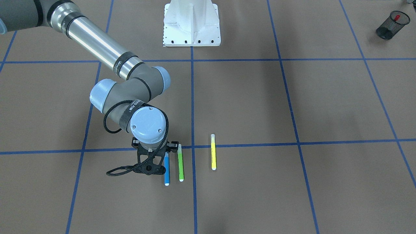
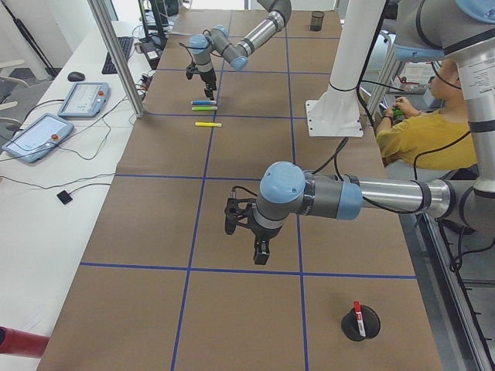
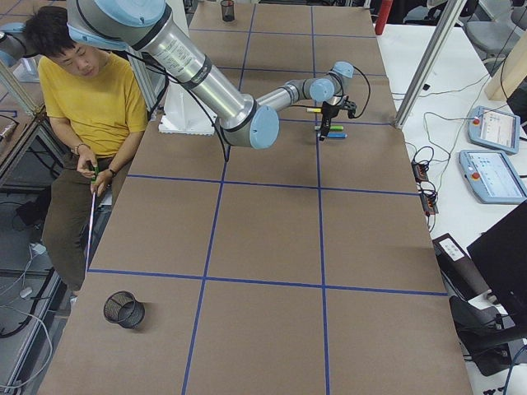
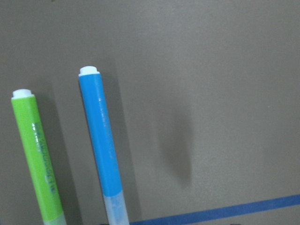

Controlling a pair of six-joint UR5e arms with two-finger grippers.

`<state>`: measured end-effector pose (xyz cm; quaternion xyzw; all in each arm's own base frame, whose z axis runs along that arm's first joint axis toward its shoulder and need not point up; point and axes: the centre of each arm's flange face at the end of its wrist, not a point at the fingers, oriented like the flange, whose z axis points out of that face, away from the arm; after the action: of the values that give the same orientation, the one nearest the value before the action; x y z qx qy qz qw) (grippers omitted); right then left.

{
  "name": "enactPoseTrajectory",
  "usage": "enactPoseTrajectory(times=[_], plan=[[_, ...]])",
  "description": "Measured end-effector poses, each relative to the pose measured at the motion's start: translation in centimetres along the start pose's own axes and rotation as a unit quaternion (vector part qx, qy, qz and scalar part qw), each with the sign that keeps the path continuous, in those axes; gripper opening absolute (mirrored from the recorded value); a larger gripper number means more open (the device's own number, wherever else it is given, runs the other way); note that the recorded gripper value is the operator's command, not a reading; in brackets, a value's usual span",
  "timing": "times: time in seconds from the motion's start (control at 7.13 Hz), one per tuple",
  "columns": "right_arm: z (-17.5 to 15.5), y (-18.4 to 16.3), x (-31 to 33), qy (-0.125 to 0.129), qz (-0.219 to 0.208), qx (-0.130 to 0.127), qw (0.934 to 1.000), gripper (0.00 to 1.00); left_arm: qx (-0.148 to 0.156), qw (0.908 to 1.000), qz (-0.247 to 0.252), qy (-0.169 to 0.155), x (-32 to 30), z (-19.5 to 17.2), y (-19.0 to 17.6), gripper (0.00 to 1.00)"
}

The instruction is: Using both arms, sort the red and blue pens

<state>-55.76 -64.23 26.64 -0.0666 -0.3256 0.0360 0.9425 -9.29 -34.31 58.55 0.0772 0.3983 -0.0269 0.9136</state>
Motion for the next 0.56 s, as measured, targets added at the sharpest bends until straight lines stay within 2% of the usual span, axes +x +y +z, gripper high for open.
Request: enactPoseTrajectory(times=[0.56], plan=[[0.5, 1.0, -2.5, 0.001, -0.019, -0.008, 0.9998, 0.48, 0.001, 0.9998, 0.02, 0.0, 0.0, 0.0, 0.1, 1.0]])
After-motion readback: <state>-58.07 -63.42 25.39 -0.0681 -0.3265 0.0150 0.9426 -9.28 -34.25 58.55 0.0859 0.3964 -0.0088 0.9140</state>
